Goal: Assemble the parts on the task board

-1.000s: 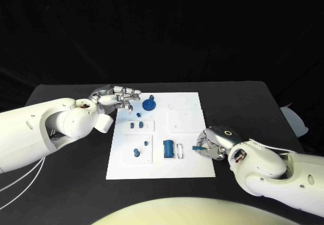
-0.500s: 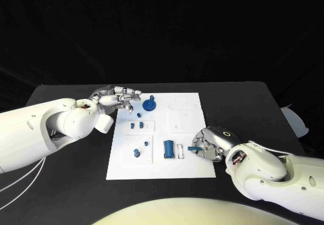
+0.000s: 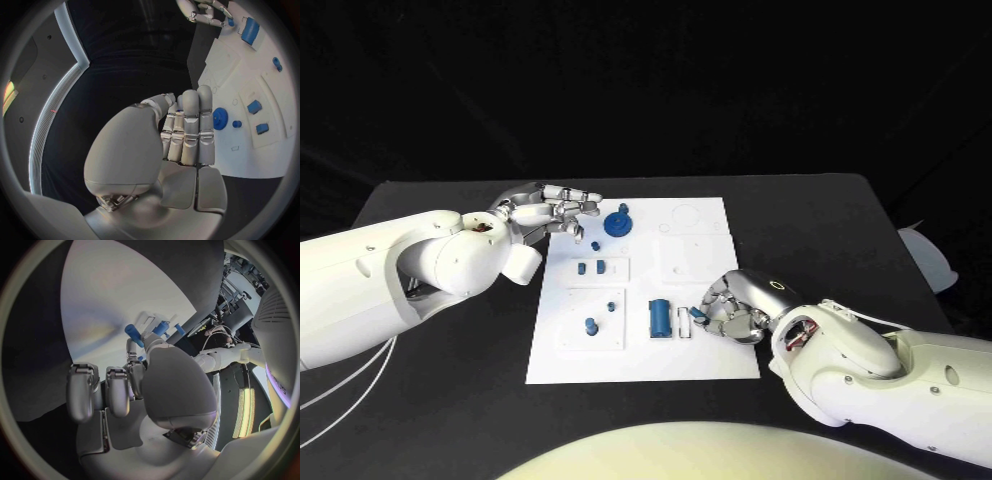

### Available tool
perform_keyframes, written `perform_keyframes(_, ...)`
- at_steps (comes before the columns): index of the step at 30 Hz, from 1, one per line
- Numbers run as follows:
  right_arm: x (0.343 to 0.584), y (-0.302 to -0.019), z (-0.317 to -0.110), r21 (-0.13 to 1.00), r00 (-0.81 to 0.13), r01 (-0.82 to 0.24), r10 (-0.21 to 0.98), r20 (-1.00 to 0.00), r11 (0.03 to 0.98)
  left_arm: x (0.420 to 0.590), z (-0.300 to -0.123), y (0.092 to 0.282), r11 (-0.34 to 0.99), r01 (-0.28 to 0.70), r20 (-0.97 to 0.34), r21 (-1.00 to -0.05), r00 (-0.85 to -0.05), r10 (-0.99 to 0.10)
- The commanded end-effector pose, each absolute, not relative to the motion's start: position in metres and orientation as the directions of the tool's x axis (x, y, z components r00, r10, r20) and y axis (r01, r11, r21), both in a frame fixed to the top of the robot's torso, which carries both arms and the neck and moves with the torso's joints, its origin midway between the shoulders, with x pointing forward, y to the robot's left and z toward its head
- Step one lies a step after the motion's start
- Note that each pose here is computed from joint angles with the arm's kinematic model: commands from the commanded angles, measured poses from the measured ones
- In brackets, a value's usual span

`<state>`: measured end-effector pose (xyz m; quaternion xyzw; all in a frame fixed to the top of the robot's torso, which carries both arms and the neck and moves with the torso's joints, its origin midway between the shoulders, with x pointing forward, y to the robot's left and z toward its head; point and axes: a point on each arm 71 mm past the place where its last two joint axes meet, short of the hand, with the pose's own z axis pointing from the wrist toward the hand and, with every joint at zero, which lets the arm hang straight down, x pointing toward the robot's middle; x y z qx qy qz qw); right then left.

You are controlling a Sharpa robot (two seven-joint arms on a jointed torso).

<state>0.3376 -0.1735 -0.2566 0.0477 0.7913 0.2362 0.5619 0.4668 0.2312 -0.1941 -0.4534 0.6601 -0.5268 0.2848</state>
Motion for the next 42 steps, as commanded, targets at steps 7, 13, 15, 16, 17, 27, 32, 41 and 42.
perform_keyframes(7,0.342,-0.169,-0.266,0.451,-0.446,-0.128,0.355,-0.822,0.883,0.465,-0.193,0.226,0.027,-0.301,0.118,-0.953,-0.452,-0.884)
perform_keyframes(13,0.346,-0.164,-0.270,0.452,-0.459,-0.121,0.354,-0.815,0.884,0.465,-0.193,0.226,0.028,-0.303,0.120,-0.953,-0.457,-0.882)
perform_keyframes(15,0.347,-0.163,-0.271,0.453,-0.460,-0.118,0.356,-0.814,0.884,0.465,-0.193,0.226,0.030,-0.302,0.118,-0.953,-0.459,-0.881)
perform_keyframes(16,0.347,-0.163,-0.272,0.453,-0.460,-0.117,0.356,-0.813,0.884,0.465,-0.193,0.226,0.031,-0.301,0.117,-0.953,-0.460,-0.880)
perform_keyframes(17,0.348,-0.162,-0.272,0.454,-0.460,-0.116,0.357,-0.813,0.883,0.464,-0.193,0.226,0.032,-0.301,0.116,-0.953,-0.460,-0.880)
perform_keyframes(27,0.350,-0.157,-0.273,0.458,-0.463,-0.118,0.359,-0.810,0.881,0.464,-0.193,0.225,0.037,-0.302,0.115,-0.953,-0.469,-0.876)
perform_keyframes(32,0.348,-0.154,-0.273,0.461,-0.471,-0.126,0.356,-0.807,0.878,0.464,-0.193,0.225,0.039,-0.302,0.113,-0.952,-0.470,-0.875)
perform_keyframes(41,0.348,-0.156,-0.273,0.455,-0.471,-0.128,0.350,-0.810,0.881,0.464,-0.193,0.225,0.041,-0.304,0.113,-0.952,-0.472,-0.874)
perform_keyframes(42,0.348,-0.156,-0.273,0.455,-0.469,-0.129,0.350,-0.811,0.881,0.464,-0.193,0.225,0.041,-0.304,0.113,-0.952,-0.472,-0.874)
